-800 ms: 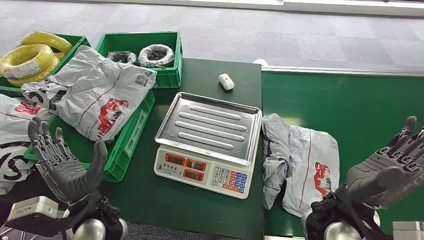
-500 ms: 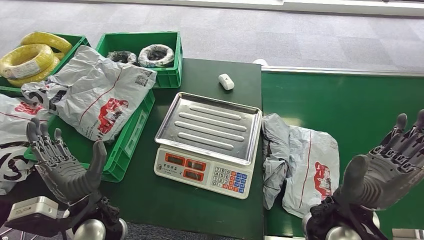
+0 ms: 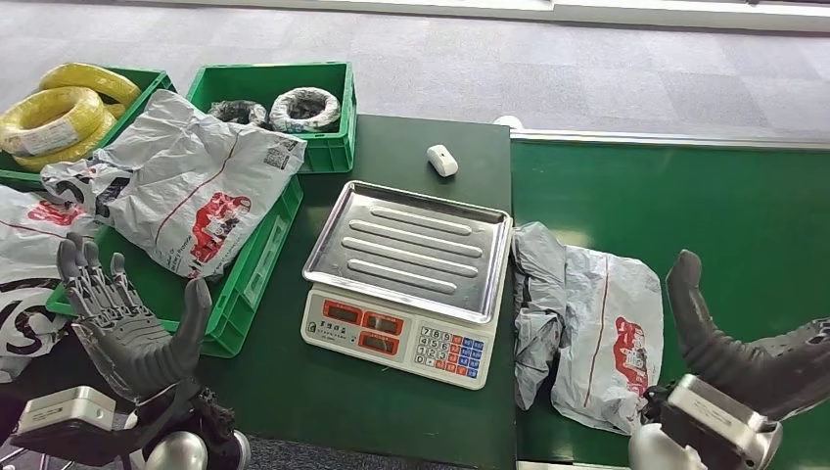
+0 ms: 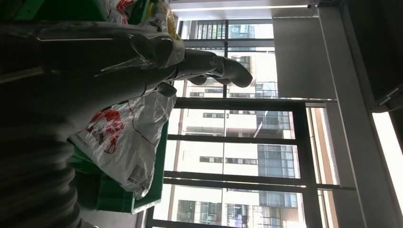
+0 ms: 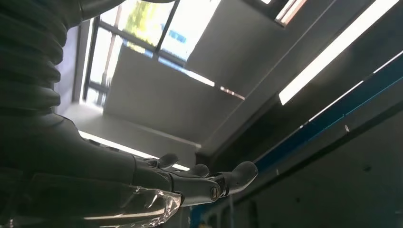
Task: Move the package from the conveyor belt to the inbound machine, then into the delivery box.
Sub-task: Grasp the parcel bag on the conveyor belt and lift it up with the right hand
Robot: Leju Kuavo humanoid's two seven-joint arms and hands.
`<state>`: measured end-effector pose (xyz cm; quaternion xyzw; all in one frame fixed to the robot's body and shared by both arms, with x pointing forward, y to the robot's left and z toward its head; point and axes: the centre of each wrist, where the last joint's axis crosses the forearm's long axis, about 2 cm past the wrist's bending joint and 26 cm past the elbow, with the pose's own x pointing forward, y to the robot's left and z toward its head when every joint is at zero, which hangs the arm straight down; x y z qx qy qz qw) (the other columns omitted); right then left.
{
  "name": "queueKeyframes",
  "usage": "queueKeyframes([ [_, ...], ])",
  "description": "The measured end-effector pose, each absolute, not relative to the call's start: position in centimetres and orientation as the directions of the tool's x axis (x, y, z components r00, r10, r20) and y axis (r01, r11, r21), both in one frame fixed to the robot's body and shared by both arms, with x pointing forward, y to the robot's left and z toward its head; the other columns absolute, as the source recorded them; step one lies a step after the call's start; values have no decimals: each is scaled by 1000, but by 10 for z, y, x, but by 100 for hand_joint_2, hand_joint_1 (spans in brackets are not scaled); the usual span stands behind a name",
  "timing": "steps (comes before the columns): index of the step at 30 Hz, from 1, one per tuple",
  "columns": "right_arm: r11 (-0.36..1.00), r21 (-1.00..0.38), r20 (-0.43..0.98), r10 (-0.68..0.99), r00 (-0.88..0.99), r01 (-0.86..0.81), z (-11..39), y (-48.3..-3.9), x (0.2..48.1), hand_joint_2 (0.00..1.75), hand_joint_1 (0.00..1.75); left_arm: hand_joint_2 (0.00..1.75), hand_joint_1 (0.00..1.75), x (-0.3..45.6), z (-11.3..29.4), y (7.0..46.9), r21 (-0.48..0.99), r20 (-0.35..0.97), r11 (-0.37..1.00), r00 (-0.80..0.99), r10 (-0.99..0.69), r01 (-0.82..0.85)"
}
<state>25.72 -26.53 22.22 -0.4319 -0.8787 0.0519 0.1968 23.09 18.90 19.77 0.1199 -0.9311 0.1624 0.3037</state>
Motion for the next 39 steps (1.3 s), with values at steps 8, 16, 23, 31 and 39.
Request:
queueKeyframes([
  [8, -108, -597, 89, 976, 200, 795, 206, -408, 295, 175, 0, 175, 0, 228, 193, 191, -220, 616, 919, -777, -130, -327],
  [16, -250, -786, 138, 820, 555, 565, 171, -483, 320, 175, 0, 175, 0, 228, 193, 193, -216, 616, 920, -777, -131, -326],
  [23, -201, -928, 43, 780, 624, 314, 143, -493, 357, 175, 0, 175, 0, 228, 191, 197, -205, 615, 923, -777, -139, -327],
  [31, 239, -941, 153, 931, 330, -239, 103, -504, 349, 175, 0, 175, 0, 231, 192, 201, -195, 604, 931, -786, -134, -308],
  [39, 393, -632, 450, 888, 97, -669, 48, -490, 307, 175, 0, 175, 0, 239, 192, 208, -167, 595, 941, -791, -142, -295],
])
